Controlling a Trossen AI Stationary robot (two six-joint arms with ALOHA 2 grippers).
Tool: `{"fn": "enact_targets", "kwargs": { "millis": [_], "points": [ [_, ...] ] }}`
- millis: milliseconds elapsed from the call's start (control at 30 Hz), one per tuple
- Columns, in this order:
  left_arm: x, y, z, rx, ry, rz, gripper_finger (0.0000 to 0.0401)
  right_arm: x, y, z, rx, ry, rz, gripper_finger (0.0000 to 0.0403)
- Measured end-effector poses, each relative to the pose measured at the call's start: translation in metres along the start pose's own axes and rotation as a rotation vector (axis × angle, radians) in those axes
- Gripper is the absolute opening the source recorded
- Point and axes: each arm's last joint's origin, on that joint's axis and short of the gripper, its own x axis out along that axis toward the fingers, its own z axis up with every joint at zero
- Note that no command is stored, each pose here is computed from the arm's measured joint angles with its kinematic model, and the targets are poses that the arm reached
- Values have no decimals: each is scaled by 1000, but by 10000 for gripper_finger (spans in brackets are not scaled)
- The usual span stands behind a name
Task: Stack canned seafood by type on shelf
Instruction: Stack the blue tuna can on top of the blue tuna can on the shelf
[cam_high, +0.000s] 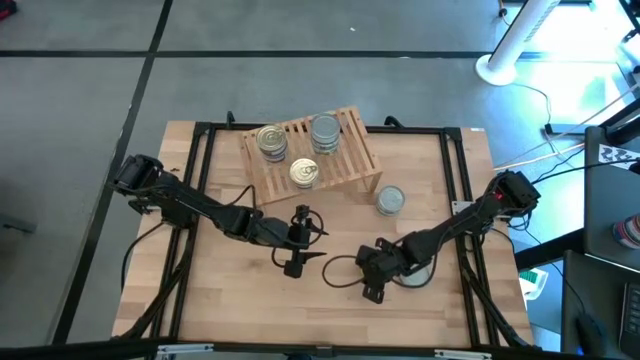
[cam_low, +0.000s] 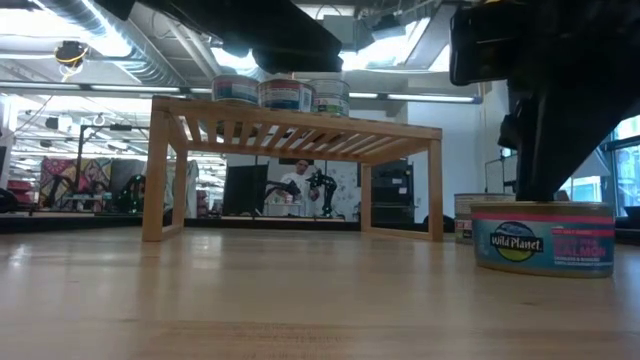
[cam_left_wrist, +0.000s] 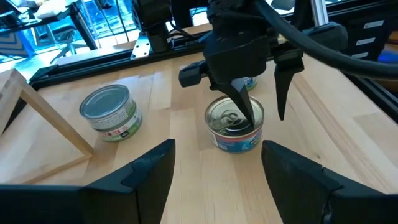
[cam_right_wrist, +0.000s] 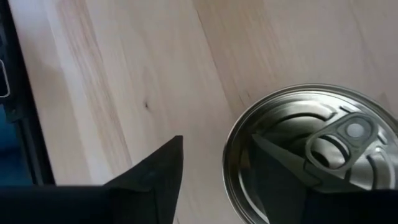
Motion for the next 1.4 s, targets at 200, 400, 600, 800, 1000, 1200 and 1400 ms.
{"fn": "enact_targets", "kwargs": {
  "millis": [200,400,600,800,1000,1200,1400],
  "points": [
    [0,0,0,1,0,0,237,0,-2,-1,-19,3,-29,167],
    [0,0,0,1,0,0,237,0,-3,-2,-18,39,-21,156],
    [0,0,0,0,0,1,237,-2,-9,1,1,76,-14,154],
    [0,1,0,-1,1,4,237,-3,-14,3,-20,93,-29,154],
    [0,1,0,0,1,4,237,-3,-18,6,-40,85,-45,154],
    [0,1,0,3,1,4,237,-9,-23,13,-39,122,-100,154],
    [0,1,0,3,2,4,237,-22,-26,20,-98,137,-259,154]
  ]
}}
